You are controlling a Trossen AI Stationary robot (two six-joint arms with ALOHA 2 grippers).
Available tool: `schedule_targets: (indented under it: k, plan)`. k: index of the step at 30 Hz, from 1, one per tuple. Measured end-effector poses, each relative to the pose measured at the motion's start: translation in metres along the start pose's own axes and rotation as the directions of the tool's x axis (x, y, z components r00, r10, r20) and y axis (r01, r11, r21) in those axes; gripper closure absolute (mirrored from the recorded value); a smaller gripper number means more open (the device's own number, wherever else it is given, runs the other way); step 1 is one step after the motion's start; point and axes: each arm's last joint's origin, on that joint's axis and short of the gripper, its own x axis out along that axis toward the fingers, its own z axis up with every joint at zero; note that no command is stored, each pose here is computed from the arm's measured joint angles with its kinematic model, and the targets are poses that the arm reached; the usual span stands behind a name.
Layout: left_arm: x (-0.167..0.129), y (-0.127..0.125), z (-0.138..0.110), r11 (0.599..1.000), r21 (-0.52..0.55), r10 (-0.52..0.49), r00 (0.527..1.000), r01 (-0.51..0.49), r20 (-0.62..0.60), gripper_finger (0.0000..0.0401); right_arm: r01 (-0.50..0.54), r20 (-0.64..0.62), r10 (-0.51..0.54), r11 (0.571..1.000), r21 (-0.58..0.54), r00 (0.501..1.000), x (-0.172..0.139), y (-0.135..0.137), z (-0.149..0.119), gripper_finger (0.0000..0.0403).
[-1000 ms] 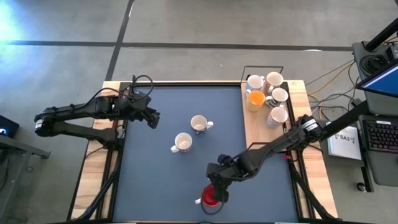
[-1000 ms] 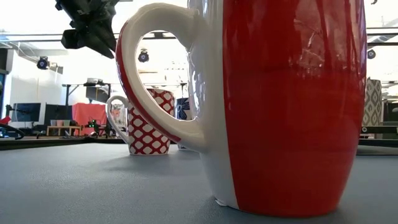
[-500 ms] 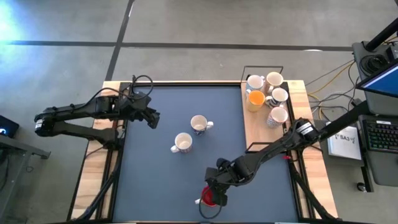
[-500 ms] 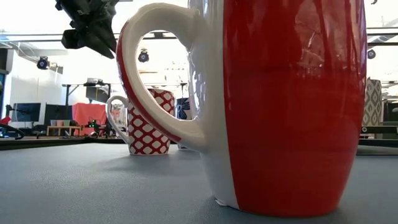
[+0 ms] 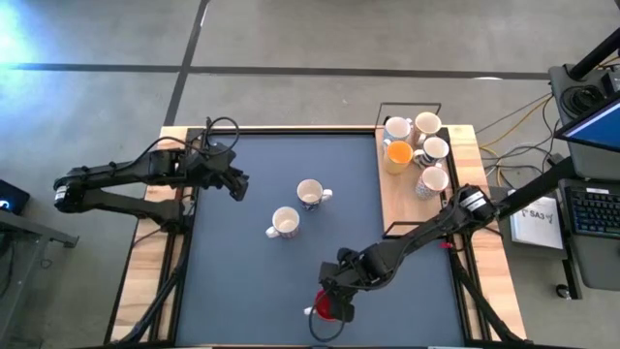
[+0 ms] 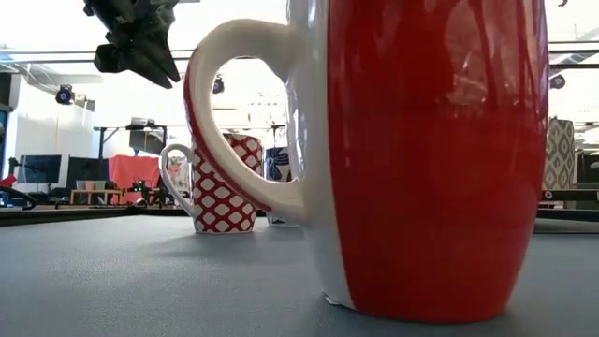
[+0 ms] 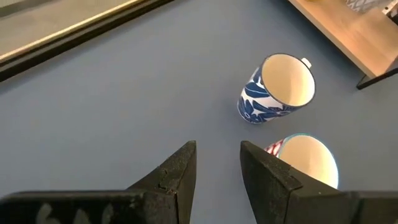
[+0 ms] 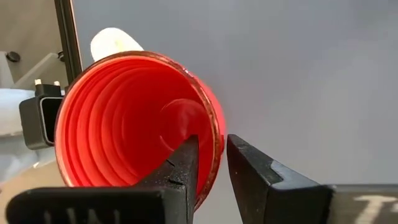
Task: Place coffee mugs
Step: Put the red cup on the shelf aligned with the gray cup
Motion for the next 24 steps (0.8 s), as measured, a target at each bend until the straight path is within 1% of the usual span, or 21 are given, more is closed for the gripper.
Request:
schedule_targets:
  k: [3, 6, 7, 13, 18, 19, 24]
  plan:
    - [0.000, 0.000, 0.000, 1.000, 0.004, 0.015, 1.000, -0.015, 0.010, 0.0294, -0.009, -0.008, 0.009, 1.000, 0.002, 1.000, 0.000, 0.000, 0.000, 0.0343]
    - [0.000, 0.001, 0.000, 1.000, 0.018, 0.016, 1.000, -0.016, 0.009, 0.0294, -0.009, -0.012, 0.009, 1.000, -0.005, 1.000, 0.000, -0.001, 0.000, 0.0382]
    - [0.000, 0.001, 0.000, 1.000, 0.021, 0.016, 1.000, -0.016, 0.009, 0.0294, -0.007, -0.022, 0.007, 1.000, -0.003, 1.000, 0.000, -0.001, -0.001, 0.0386]
    - [0.000, 0.001, 0.000, 0.999, 0.029, 0.016, 1.000, -0.017, 0.010, 0.0294, -0.041, -0.034, 0.041, 0.999, 0.004, 0.999, -0.003, -0.003, 0.002, 0.0391]
    - [0.000, 0.001, 0.000, 0.999, 0.047, 0.016, 1.000, -0.016, 0.010, 0.0294, -0.060, 0.000, 0.060, 0.998, -0.007, 0.998, -0.028, -0.008, 0.014, 0.0392]
    - [0.000, 0.001, 0.000, 0.999, 0.047, 0.016, 1.000, -0.016, 0.010, 0.0294, -0.056, 0.009, 0.056, 0.998, -0.010, 0.998, -0.034, -0.010, 0.018, 0.0392]
    - [0.000, 0.001, 0.000, 0.998, 0.053, 0.016, 1.000, -0.017, 0.010, 0.0294, 0.049, 0.005, -0.049, 0.999, 0.002, 0.999, -0.056, -0.034, 0.029, 0.0393]
